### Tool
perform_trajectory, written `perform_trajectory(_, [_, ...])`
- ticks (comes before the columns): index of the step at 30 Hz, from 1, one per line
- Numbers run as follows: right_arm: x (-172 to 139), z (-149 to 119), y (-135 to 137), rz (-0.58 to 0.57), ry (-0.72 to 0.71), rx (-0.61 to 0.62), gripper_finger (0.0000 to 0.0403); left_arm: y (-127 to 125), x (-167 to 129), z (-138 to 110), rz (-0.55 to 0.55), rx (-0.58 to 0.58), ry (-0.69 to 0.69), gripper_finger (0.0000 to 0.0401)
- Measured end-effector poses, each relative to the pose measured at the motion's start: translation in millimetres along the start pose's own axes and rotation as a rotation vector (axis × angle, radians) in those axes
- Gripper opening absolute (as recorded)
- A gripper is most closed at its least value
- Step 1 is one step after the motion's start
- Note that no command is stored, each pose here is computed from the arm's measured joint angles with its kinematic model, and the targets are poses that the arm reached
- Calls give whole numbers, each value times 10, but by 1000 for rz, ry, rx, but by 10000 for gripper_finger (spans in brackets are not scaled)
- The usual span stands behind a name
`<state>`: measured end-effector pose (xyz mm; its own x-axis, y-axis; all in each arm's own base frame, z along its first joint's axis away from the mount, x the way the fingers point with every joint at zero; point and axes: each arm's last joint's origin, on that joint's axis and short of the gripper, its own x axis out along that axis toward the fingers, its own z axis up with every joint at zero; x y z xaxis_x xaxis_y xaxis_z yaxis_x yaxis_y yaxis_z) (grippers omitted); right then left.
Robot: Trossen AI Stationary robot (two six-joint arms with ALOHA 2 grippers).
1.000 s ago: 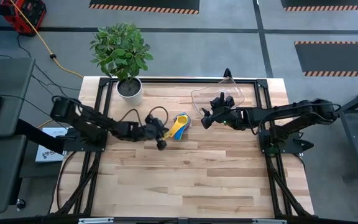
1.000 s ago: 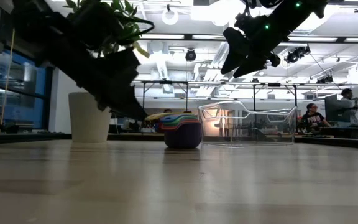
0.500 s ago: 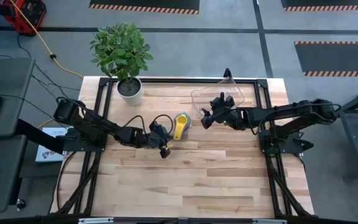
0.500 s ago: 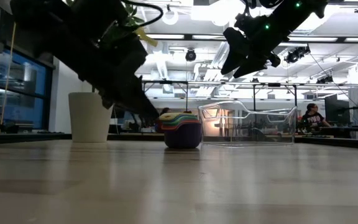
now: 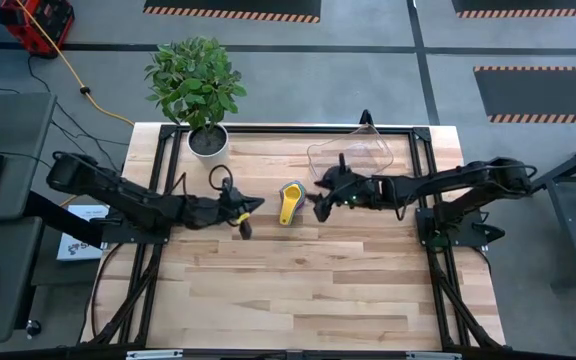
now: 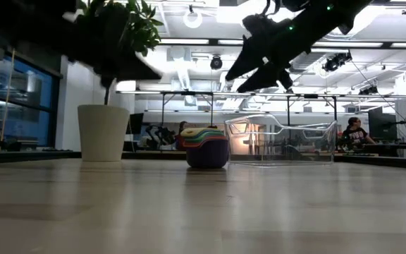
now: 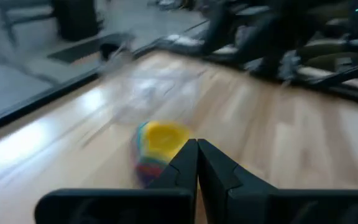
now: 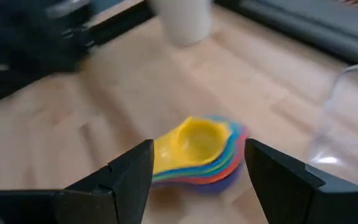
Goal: Nest measuring cups in basket
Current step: Put the nested measuring cups into the transparent bin
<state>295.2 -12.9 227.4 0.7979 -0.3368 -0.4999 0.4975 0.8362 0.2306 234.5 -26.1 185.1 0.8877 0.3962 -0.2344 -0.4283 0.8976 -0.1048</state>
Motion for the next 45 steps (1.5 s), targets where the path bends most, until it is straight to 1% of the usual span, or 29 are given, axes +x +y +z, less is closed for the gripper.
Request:
perform_trajectory(3, [-21, -88, 120, 60, 45, 21, 243, 114, -5, -134, 45, -22, 38, 0])
perform_trajectory(6, [-68, -284, 213, 29, 155, 46, 243, 166, 2, -208, 68, -23, 68, 0])
perform_trajectory(8, [-102, -409, 254, -23, 207, 59, 243, 165, 5, -187, 64, -36, 51, 0])
perform_trajectory(10, [-129, -484, 307, -68, 199, 98, 243, 154, 6, -165, 42, -33, 40, 0])
perform_trajectory(11, [-129, -510, 335, -72, 196, 120, 243, 151, 2, -165, 25, -30, 45, 0])
perform_trajectory(13, [-150, -568, 365, -81, 211, 116, 243, 145, -2, -158, 4, -45, 46, 0])
perform_trajectory(17, [-141, -664, 444, -115, 181, 136, 243, 143, -11, -141, -2, -55, 39, 0])
perform_trajectory(19, [-108, -703, 471, -100, 195, 130, 243, 143, -11, -143, -3, -54, 40, 0])
perform_trajectory(23, [-30, -744, 465, -28, 291, 130, 247, 144, -11, -145, -2, -52, 41, 0])
perform_trajectory(26, [36, -779, 445, -21, 324, 122, 270, 144, -11, -144, -3, -52, 41, 0])
perform_trajectory(31, [103, -767, 381, -20, 352, 138, 341, 141, -11, -136, -5, -41, 33, 0])
perform_trajectory(33, [130, -727, 362, -20, 330, 180, 370, 141, -11, -135, -5, -41, 33, 0])
perform_trajectory(35, [160, -680, 342, -17, 303, 239, 390, 140, -11, -131, -6, -43, 29, 0])
perform_trajectory(37, [180, -655, 316, -24, 295, 272, 397, 140, -11, -132, -6, -43, 30, 0])
perform_trajectory(40, [155, -692, 336, -35, 309, 259, 397, 135, -11, -135, -26, -44, 36, 0])
perform_trajectory(45, [82, -786, 435, 19, 383, 234, 397, 132, -11, -139, -37, -56, 44, 0])
